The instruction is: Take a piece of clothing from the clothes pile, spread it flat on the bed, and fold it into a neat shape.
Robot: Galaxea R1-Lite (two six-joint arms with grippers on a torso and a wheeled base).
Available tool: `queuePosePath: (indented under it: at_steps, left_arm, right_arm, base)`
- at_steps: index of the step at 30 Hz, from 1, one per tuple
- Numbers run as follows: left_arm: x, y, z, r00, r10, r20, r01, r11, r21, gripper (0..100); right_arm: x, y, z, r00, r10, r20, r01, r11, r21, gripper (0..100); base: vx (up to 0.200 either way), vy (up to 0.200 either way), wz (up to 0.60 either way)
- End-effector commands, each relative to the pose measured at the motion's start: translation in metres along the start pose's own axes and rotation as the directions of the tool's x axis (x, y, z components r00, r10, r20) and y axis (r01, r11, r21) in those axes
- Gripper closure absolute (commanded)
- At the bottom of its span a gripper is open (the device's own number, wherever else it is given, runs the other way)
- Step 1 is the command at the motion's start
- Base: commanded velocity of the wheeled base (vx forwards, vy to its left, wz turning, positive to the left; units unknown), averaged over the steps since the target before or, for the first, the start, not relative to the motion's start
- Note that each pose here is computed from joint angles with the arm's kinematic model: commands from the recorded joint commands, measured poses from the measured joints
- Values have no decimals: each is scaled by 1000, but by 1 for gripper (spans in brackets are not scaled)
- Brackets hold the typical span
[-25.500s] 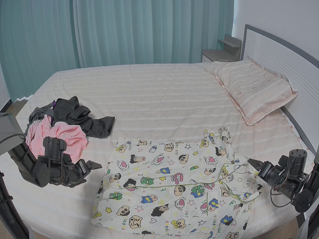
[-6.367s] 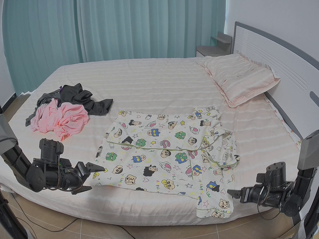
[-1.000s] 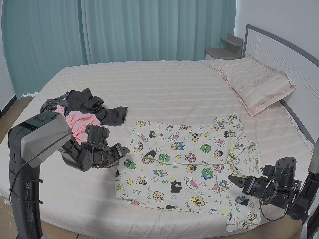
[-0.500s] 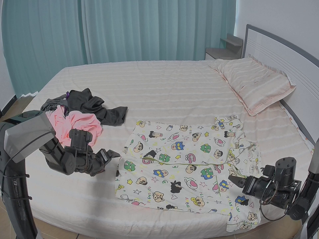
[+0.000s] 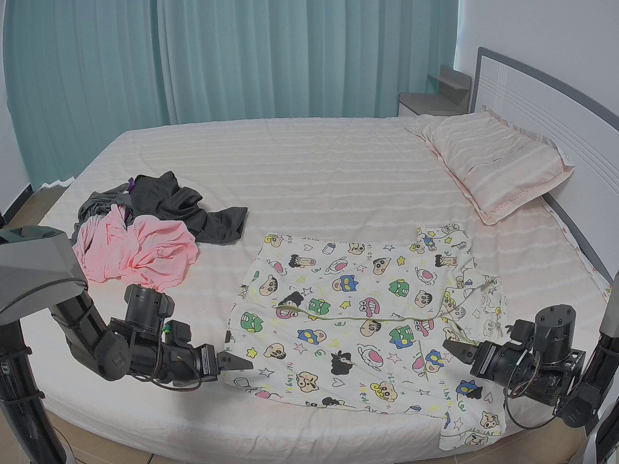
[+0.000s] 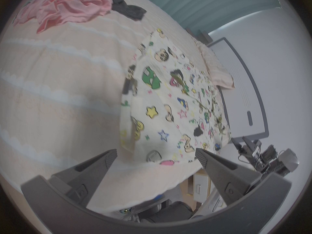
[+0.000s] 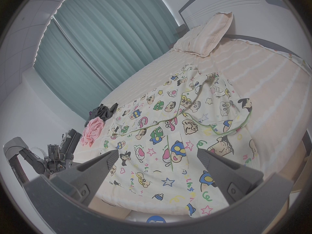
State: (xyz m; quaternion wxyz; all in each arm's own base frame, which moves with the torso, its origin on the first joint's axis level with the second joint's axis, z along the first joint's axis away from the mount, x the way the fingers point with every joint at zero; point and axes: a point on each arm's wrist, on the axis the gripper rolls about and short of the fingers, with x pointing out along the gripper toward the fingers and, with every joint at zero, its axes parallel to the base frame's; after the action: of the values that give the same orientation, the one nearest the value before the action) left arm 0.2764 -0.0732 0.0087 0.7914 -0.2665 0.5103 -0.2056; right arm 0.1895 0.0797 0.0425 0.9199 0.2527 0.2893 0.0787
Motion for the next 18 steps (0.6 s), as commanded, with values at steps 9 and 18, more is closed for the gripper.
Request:
queuePosePath:
  at_steps: [9,18]
  left_arm:
    - [15,-15,-13,998,69,-13,-68,996,62,0]
    - [19,-17,-10,998,65,-11,-65,997,45,0]
  right_arm:
    - [-3,-1,-3,1000,-2,-15,2,1000,-5,0]
    - [-3,-1,-3,1000,-2,-14,1,1000,-5,0]
  base:
    - [0,0,0]
    - [0,0,0]
